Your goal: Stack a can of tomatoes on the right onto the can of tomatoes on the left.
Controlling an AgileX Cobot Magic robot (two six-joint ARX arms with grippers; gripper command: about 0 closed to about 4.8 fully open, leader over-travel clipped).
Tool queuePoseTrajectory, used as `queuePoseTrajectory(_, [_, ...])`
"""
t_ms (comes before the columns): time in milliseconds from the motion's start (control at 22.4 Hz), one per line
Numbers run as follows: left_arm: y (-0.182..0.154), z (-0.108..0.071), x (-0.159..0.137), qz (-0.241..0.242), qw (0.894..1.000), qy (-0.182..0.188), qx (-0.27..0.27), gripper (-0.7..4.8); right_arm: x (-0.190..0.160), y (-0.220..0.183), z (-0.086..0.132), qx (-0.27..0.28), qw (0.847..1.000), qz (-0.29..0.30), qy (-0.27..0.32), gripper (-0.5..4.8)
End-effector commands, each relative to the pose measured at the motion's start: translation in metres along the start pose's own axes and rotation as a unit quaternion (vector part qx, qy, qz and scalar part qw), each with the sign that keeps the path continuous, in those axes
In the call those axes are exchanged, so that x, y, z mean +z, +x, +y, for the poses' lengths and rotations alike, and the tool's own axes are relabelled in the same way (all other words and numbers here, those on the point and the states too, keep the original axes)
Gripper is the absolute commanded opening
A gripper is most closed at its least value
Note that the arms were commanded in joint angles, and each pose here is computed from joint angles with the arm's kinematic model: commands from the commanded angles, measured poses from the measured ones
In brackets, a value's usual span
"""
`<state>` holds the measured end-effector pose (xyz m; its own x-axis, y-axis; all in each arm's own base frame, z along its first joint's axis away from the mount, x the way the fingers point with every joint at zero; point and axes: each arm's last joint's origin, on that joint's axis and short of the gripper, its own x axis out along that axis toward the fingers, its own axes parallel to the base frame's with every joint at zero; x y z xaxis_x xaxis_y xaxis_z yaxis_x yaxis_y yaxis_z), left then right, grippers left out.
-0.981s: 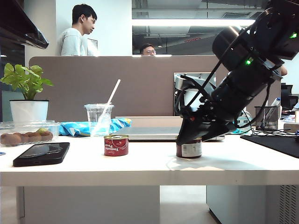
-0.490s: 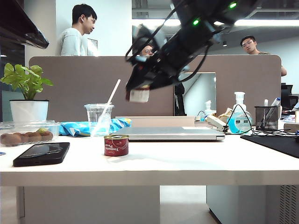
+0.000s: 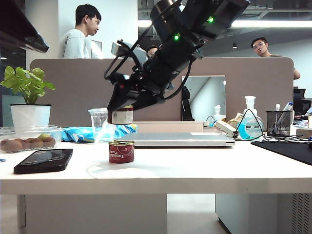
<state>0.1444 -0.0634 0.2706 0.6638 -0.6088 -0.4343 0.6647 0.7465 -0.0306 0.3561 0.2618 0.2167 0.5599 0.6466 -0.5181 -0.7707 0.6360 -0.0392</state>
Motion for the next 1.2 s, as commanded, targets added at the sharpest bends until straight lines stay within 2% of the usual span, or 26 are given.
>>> queuePoseTrajectory(45, [-0.002,0.001,0.004,-0.009,1.0,0.007,0.016,-0.06,-0.005,0.004,0.001,0.003,1.0,0.017,0.003,1.98])
queuePoseTrajectory(401, [-0.003,0.002,0.004,-0.008,0.999,0.007,0.045,-0.06,-0.018,0.016,0.001,0.009,0.999,0.039,0.008,1.98])
queuePoseTrajectory(1070, [-0.003,0.004,0.01,-0.036,0.997,0.016,0.061,-0.06,-0.024,0.017,0.002,0.022,0.998,0.064,0.014,2.07])
queuePoseTrajectory(1159, [-0.003,0.004,0.01,-0.036,0.997,0.016,0.061,-0.06,-0.025,0.017,0.003,0.026,0.997,0.067,0.015,3.28])
queuePoseTrajectory(1204, [-0.003,0.004,0.01,-0.036,0.997,0.016,0.061,-0.06,-0.024,0.017,0.003,0.026,0.997,0.067,0.015,3.53])
